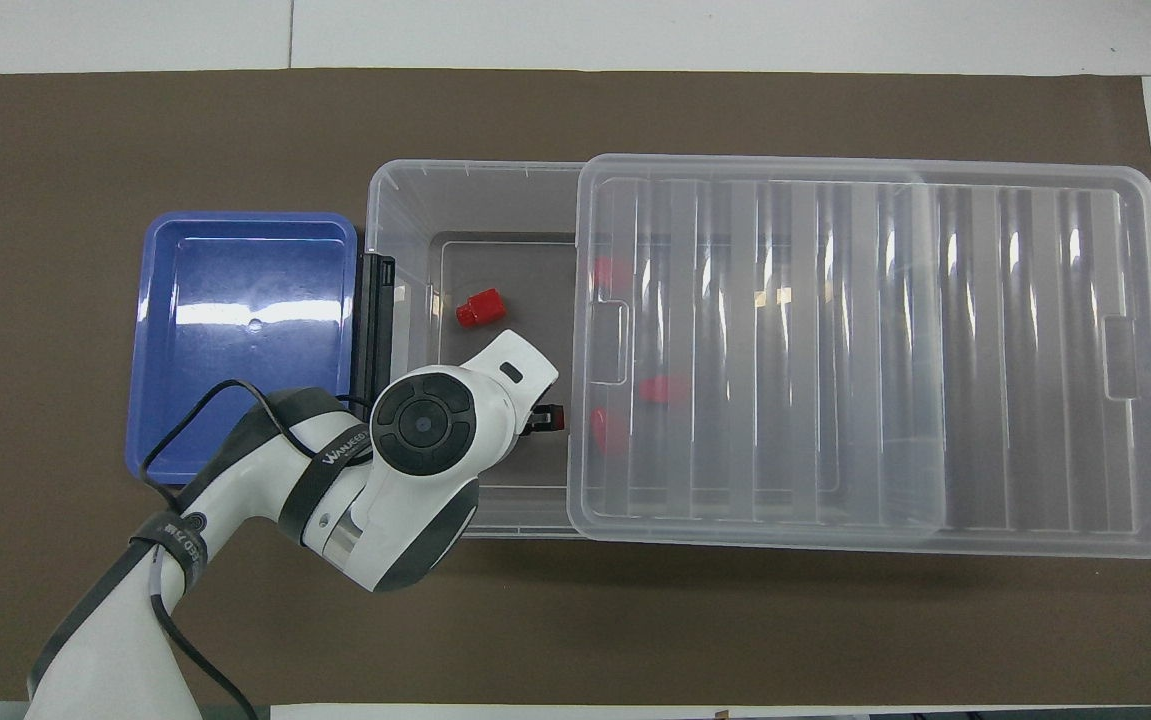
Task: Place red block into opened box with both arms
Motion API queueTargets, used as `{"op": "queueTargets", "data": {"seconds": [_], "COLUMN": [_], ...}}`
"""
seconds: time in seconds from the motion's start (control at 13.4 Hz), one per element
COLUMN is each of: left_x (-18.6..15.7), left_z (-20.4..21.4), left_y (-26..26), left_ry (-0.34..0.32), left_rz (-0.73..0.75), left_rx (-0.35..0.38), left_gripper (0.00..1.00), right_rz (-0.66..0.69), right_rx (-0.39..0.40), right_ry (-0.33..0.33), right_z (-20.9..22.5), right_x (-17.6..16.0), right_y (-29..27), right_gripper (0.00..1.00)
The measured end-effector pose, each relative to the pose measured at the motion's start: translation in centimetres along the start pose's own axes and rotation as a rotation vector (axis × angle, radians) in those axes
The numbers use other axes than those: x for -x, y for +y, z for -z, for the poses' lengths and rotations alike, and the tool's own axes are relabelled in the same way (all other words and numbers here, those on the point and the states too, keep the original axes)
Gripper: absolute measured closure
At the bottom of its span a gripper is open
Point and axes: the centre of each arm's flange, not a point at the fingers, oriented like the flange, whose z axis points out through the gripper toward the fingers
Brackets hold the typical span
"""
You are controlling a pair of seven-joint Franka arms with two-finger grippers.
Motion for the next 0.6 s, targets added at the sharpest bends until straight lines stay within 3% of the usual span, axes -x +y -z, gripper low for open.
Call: {"op": "queueTargets", "data": {"seconds": [0.3, 0.6], "left_x": [-0.8, -2.6], "left_z": [9.2, 16.7], "left_y": [-0.9, -5.3], "left_ry": [0.030, 0.085], "left_rz": [0.024, 0.062], "left_rx": [-0.010, -0.004], "left_gripper": [0.00, 0.00], "right_rz": [0.031, 0.041], "right_rx": [-0.001, -0.003], "right_ry": [-0.002, -0.005], "right_z": [-3.8, -6.9], "right_x": [0.2, 0.2], "right_y": [2.6, 3.3], "right_gripper": [0.99, 0.99]}}
